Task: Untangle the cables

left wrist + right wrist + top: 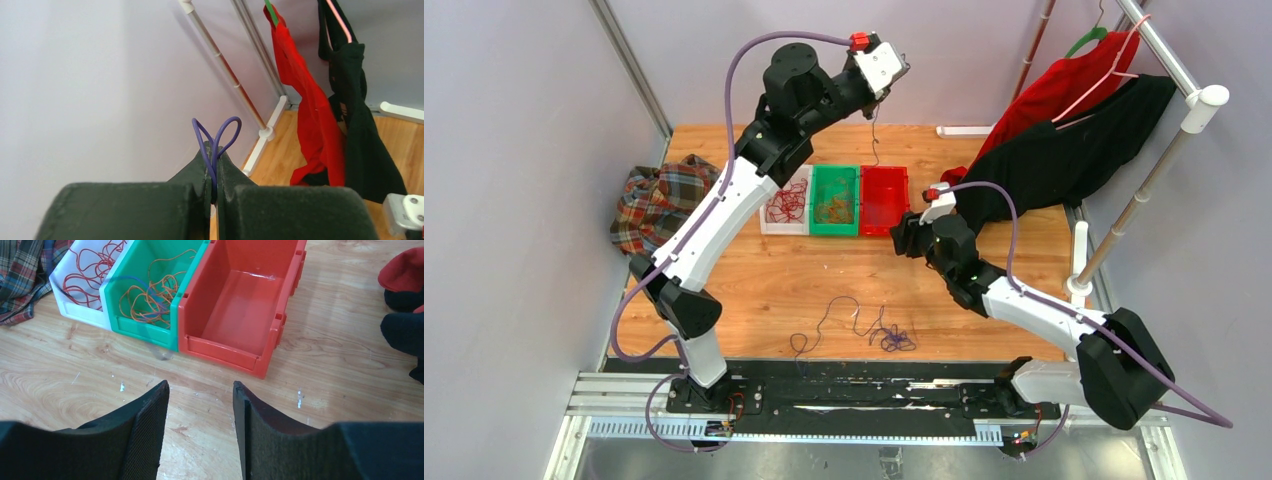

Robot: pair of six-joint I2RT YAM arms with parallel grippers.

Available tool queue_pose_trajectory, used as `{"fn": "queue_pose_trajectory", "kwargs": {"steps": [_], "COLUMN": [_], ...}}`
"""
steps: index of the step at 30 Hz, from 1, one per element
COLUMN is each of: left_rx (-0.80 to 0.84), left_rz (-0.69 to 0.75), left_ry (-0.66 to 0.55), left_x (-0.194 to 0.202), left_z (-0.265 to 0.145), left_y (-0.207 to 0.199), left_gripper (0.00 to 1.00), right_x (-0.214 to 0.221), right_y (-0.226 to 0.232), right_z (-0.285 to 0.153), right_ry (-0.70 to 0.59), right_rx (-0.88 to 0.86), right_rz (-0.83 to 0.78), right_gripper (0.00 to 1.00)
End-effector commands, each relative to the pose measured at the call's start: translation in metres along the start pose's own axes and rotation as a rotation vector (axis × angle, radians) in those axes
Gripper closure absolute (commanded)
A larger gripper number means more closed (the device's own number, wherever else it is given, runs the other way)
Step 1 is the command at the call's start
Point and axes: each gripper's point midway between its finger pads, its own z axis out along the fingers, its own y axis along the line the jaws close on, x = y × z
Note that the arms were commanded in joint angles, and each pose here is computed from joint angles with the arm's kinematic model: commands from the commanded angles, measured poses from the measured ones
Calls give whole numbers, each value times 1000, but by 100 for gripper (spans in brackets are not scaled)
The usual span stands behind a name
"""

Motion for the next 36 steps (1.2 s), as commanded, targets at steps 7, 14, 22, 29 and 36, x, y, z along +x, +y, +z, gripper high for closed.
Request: {"fn": "queue_pose_trajectory", "kwargs": {"steps": [7,14,22,29,36], "left_rx": [-46,-64,-51,15,86], "left_rz": [59,47,-82,-142,-199], "left_ry": [11,42,80,73,108], "left_x": [32,68,101,100,114], "left_z": [24,49,64,65,57], "left_y": [5,2,-15,-37,-65], "left_gripper": [100,100,100,100,100], "right_x": [1,2,5,3,7], "right_y": [-38,-51,-67,-72,-76], "right_z": [-13,-23,-31,-35,-35], "right_ry": [-23,-35,-34,-44,-34], "right_rx": [165,214,280,286,296], "right_rz": [57,56,78,95,111], "right_gripper": [51,51,52,52,52]}}
